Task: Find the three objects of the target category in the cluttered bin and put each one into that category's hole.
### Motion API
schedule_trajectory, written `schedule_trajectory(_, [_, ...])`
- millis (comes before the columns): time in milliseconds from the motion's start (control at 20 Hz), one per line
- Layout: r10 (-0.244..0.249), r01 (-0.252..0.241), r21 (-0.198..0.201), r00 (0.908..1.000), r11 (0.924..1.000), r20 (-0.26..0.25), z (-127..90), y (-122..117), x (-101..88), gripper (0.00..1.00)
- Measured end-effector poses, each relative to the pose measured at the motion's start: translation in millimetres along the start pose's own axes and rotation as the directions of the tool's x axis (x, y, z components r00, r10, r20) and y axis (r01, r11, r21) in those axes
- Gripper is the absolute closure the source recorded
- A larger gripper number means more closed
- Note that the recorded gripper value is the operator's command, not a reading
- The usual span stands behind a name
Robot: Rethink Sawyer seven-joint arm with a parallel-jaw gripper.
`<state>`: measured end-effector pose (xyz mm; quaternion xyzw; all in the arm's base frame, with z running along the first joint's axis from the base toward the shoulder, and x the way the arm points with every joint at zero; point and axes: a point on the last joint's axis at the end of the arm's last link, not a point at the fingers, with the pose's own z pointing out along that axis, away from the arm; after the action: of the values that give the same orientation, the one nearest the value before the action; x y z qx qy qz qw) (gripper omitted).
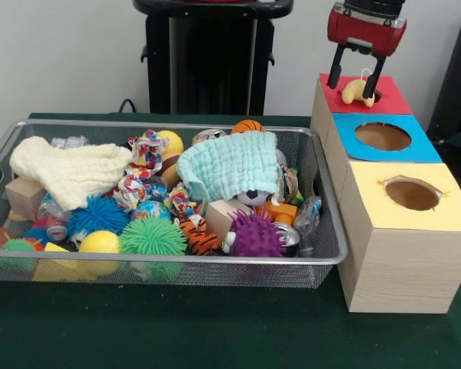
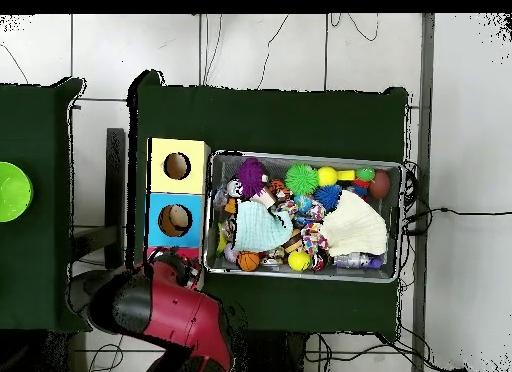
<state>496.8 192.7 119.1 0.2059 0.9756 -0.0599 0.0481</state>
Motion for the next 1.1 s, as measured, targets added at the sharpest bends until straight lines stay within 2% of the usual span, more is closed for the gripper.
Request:
schedule_trajectory(550, [-0.001,0.001,0.002,0.9999,1.0000,-0.011,0,0,3.1,0.00])
schedule_trajectory(600, [-0.005,0.005,0.003,0.9996,1.0000,-0.028,0,1,6.9,1.00])
schedule_trajectory(1100, [-0.022,0.022,0.009,0.9976,0.9997,-0.066,-3,5,19.0,1.00])
